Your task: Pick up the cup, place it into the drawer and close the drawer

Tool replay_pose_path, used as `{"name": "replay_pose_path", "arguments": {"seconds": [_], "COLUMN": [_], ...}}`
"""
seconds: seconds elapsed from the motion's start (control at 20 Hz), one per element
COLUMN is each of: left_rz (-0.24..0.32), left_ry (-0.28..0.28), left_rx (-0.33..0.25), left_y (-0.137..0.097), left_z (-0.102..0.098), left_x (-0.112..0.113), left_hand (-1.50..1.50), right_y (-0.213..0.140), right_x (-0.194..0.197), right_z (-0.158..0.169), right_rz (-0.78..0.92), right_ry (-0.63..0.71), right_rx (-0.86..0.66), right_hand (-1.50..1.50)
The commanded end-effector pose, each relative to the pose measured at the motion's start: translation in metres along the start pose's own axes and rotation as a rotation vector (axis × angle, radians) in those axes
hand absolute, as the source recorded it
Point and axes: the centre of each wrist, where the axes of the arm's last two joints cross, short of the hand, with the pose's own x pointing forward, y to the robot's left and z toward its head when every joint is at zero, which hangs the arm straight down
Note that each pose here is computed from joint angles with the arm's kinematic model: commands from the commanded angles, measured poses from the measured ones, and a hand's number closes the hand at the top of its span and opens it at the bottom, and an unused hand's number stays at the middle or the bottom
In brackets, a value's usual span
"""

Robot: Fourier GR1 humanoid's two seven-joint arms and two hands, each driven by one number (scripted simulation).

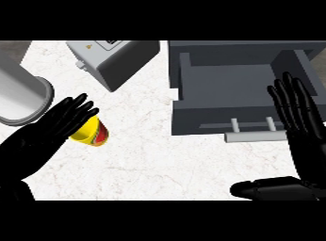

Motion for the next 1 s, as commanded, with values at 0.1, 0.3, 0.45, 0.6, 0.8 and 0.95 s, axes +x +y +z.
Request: {"name": "replay_pose_path", "arguments": {"seconds": [0.1,0.3,0.45,0.6,0.8,0.95], "left_rz": [0.154,0.136,0.161,0.150,0.102,0.086], "left_ry": [0.031,0.111,0.189,0.210,0.259,0.288], "left_rx": [-0.090,-0.114,-0.107,-0.093,-0.069,-0.023], "left_y": [0.083,0.124,0.127,0.135,0.128,0.149], "left_z": [0.020,0.009,-0.010,0.016,0.011,0.042], "left_x": [-0.002,-0.016,-0.046,-0.065,-0.087,-0.081], "left_hand": [-1.50,-1.50,-1.50,-1.50,-1.50,-1.50], "right_y": [-0.012,-0.025,-0.019,-0.004,-0.022,-0.016], "right_x": [-0.010,-0.011,-0.019,-0.011,-0.014,-0.003], "right_z": [-0.016,-0.017,-0.031,-0.033,-0.045,-0.035], "right_rz": [-0.017,-0.021,-0.017,-0.009,0.004,-0.005], "right_ry": [0.048,0.042,0.032,0.014,0.023,0.005], "right_rx": [0.019,0.026,0.034,0.052,0.038,0.023], "right_hand": [-1.50,-1.50,-1.50,-1.50,-1.50,-1.50]}}
